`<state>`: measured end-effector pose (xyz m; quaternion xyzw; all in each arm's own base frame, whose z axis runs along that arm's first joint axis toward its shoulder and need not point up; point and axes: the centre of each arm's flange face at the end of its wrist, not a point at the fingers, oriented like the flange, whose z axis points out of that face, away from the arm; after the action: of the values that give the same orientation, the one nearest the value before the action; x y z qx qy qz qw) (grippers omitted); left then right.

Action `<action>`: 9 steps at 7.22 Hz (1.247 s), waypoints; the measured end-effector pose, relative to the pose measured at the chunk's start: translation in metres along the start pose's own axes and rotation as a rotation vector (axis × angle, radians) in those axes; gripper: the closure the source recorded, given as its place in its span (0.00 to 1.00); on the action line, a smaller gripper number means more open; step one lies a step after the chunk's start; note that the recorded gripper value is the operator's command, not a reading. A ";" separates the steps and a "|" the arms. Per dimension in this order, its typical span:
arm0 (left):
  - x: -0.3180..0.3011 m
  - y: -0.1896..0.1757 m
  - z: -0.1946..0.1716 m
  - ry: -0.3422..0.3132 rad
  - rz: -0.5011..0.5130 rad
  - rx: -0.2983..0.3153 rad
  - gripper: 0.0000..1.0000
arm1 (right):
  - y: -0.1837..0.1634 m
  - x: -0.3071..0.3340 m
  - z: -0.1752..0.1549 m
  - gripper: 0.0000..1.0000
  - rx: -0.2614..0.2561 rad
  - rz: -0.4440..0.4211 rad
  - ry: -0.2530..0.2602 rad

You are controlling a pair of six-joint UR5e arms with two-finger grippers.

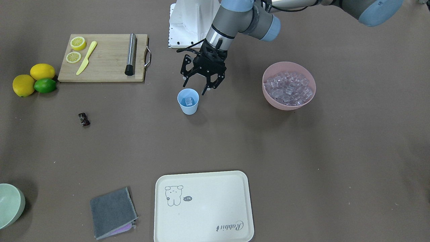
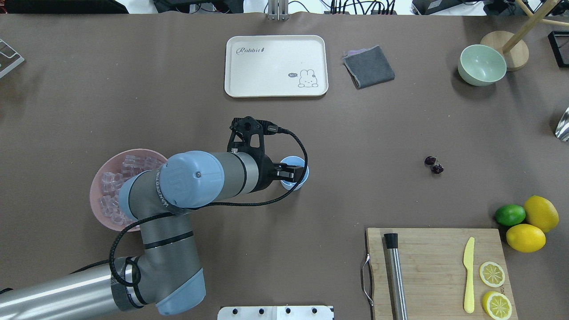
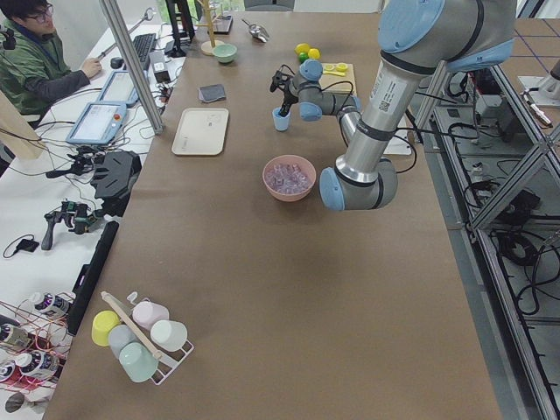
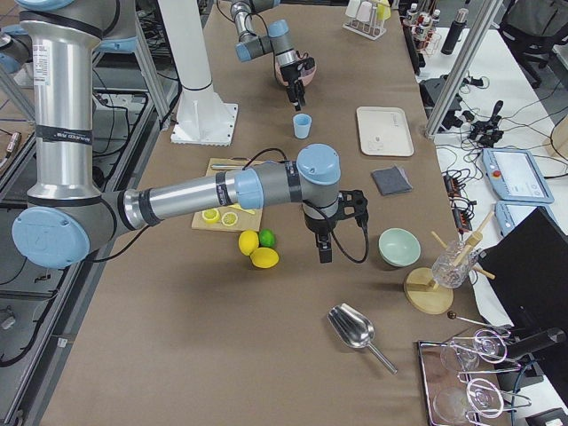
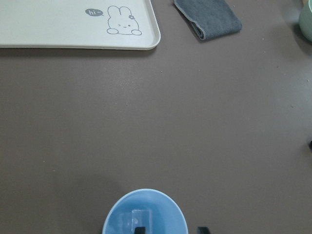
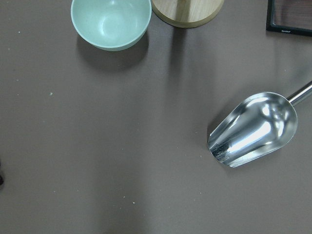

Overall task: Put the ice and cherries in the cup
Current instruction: 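Open the left gripper over the cup and draw it back, then move the left arm away while the right gripper reaches over the cherries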

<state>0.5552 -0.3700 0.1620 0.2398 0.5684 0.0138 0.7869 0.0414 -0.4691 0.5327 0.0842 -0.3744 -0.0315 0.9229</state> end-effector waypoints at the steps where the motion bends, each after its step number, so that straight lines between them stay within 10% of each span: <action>1: -0.008 0.006 -0.006 0.030 0.000 0.013 0.03 | 0.000 -0.003 -0.001 0.00 0.001 -0.002 -0.018; 4: -0.056 0.013 -0.052 -0.057 0.006 0.011 0.01 | -0.006 -0.028 -0.011 0.00 0.070 -0.020 -0.077; 9: -0.193 -0.077 -0.228 -0.556 0.199 -0.286 0.01 | -0.044 -0.147 0.014 0.00 0.131 0.094 -0.104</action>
<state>0.2620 -0.4121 0.2488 0.1755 0.2979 0.1043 0.9325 -0.0731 -0.4967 0.4341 0.1248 -0.4264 0.0319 0.8953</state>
